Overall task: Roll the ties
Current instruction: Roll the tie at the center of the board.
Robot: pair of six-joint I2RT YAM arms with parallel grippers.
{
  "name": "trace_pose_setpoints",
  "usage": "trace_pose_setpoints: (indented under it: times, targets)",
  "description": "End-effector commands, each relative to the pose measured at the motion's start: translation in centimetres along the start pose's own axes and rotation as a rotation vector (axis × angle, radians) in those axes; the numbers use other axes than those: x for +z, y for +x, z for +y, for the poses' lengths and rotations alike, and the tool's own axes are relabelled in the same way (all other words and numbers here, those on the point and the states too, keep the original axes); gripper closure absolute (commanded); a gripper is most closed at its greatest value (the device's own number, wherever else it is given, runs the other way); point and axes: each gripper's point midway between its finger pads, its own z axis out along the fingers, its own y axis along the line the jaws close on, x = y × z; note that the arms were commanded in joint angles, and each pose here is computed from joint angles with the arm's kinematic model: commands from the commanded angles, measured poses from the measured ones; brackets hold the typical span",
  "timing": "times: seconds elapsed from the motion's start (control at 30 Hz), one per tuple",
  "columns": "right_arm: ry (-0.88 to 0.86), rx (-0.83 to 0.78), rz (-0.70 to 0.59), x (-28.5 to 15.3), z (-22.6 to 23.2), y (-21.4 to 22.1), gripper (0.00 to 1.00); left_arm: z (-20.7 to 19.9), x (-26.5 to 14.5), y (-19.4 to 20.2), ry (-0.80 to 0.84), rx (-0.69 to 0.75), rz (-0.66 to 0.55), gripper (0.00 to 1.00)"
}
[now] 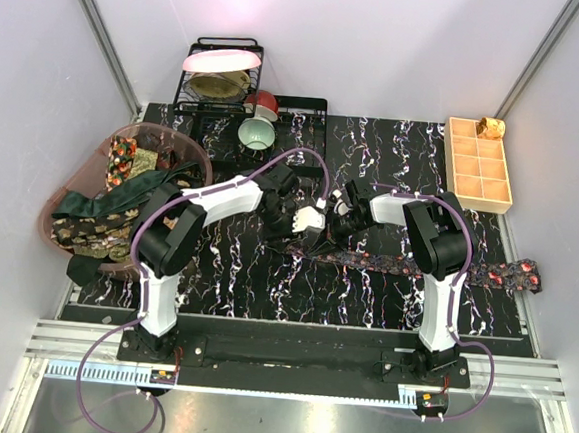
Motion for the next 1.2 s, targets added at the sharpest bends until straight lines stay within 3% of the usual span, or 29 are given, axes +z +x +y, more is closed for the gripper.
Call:
trace_pose_setpoints:
  times: [0.0,0.57,0.83,1.17]
  targets:
    - [0.079,0.034,0.014,1.0,-2.1,0.4,1.00,-0.5,-1.9,-3.9,-0.007,0.054,-0.103,0.59]
    - [0.052,0.037,0.017,0.8,-1.5,0.5,1.00,-0.3,-0.3,-8.4,0.007,0.047,-0.114,0.60]
    - [-0.031,0.005,0.020,-0.7,1.3,1.4,0.94,-0.9,1.8,-6.7,0.023,0.056,-0.030,0.60]
    - [-0.112,-0.005,0.032,-5.1,2.4,2.6,0.77,-1.3,2.2,-5.2,0.027,0.071,0.007,0.60]
